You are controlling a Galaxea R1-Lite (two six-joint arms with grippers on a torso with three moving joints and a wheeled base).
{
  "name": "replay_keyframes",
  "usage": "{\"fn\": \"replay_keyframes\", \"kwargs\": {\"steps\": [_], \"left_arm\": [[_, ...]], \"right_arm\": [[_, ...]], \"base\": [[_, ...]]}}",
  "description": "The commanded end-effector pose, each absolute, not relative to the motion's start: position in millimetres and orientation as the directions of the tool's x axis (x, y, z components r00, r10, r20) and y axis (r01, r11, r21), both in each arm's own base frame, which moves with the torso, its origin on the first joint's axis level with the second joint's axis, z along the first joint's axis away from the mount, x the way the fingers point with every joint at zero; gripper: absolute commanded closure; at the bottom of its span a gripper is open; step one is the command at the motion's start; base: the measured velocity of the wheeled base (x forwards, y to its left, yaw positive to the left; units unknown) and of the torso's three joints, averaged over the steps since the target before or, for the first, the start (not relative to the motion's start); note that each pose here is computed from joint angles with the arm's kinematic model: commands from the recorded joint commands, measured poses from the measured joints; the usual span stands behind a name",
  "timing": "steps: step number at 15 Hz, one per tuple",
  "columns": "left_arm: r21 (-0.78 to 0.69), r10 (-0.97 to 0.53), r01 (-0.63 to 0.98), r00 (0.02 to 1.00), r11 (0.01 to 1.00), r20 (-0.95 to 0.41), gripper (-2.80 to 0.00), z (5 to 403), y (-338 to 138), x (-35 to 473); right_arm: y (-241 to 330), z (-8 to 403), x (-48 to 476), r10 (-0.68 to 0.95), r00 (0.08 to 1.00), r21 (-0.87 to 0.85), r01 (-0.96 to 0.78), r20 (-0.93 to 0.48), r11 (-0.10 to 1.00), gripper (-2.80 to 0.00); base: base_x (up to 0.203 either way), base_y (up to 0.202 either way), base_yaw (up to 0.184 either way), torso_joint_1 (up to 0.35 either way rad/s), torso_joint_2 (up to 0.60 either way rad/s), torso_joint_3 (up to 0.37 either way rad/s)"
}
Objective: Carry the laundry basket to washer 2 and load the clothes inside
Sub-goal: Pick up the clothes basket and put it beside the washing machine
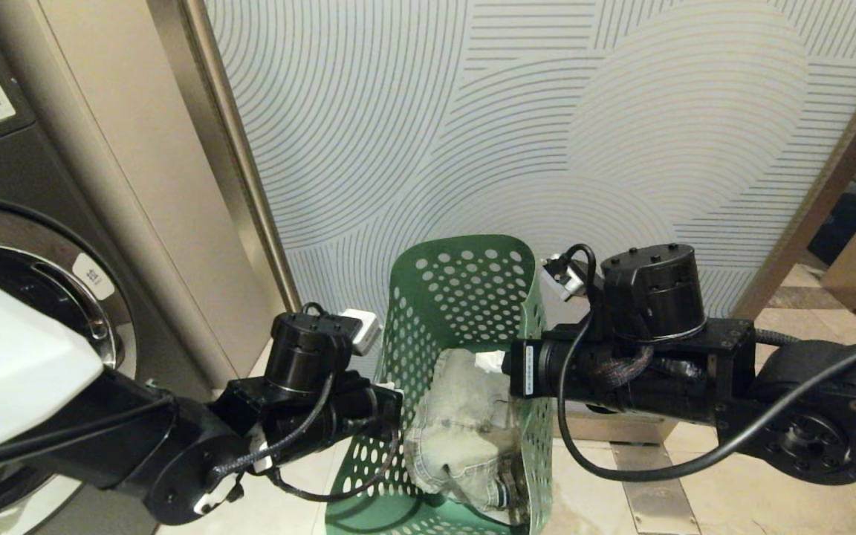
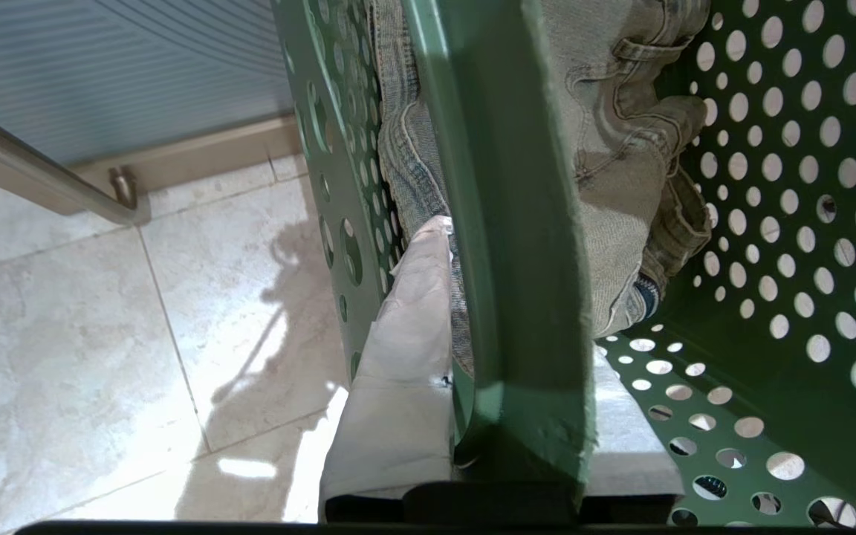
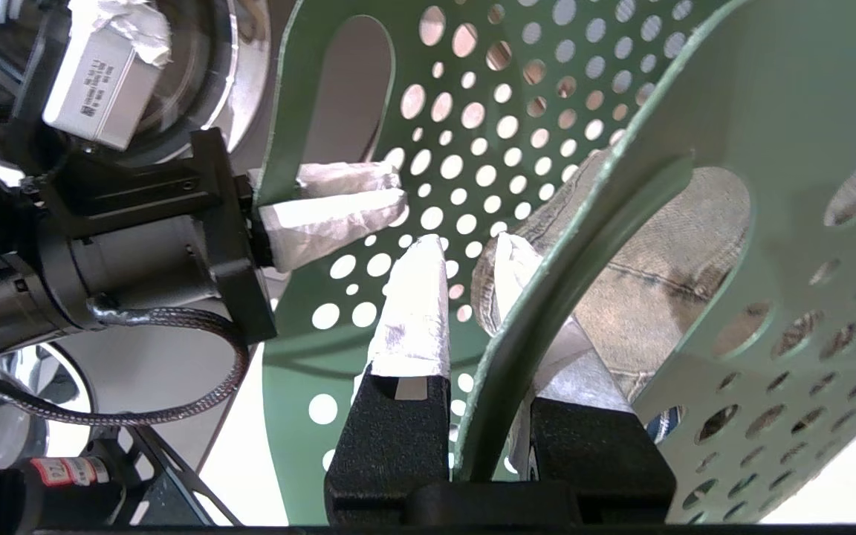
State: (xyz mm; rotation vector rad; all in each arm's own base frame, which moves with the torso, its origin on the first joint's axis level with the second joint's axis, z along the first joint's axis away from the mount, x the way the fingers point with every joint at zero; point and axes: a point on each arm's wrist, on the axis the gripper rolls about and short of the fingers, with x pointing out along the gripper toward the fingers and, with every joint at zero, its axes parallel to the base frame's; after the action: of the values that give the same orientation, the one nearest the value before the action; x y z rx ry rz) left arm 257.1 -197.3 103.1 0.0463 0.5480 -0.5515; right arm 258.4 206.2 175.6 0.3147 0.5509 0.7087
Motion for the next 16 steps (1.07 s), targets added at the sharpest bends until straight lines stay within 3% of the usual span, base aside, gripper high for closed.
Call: {"fn": "replay_keyframes", "kwargs": {"steps": [1,11,16], "left_arm": [[-0.102,-0.483,0.507,0.712,0.856,-0.509,0.0,101.1,-197.8,257.8],[-0.088,-0.476,0.51,0.707,0.855,-0.524,0.0,97.5,-196.2,256.1],[-0.051,-0.459,0.527,0.684,0.848,-0.568,0.0,84.3,-191.3,249.6]], "right_arm": [[208.2,174.5,261.1,0.687,0.627,0.452,-0.526,-0.367,0.721,0.0],[209.9,173.8,262.2,0.691,0.623,0.452,-0.531,-0.365,0.717,0.0],[212.0,163.8,264.8,0.688,0.613,0.463,-0.515,-0.389,0.721,0.0]], "base": [[0.0,0.0,0.0,0.007,0.0,0.203],[0.0,0.0,0.0,0.004,0.0,0.203],[0.0,0.0,0.0,0.003,0.0,0.066]]}}
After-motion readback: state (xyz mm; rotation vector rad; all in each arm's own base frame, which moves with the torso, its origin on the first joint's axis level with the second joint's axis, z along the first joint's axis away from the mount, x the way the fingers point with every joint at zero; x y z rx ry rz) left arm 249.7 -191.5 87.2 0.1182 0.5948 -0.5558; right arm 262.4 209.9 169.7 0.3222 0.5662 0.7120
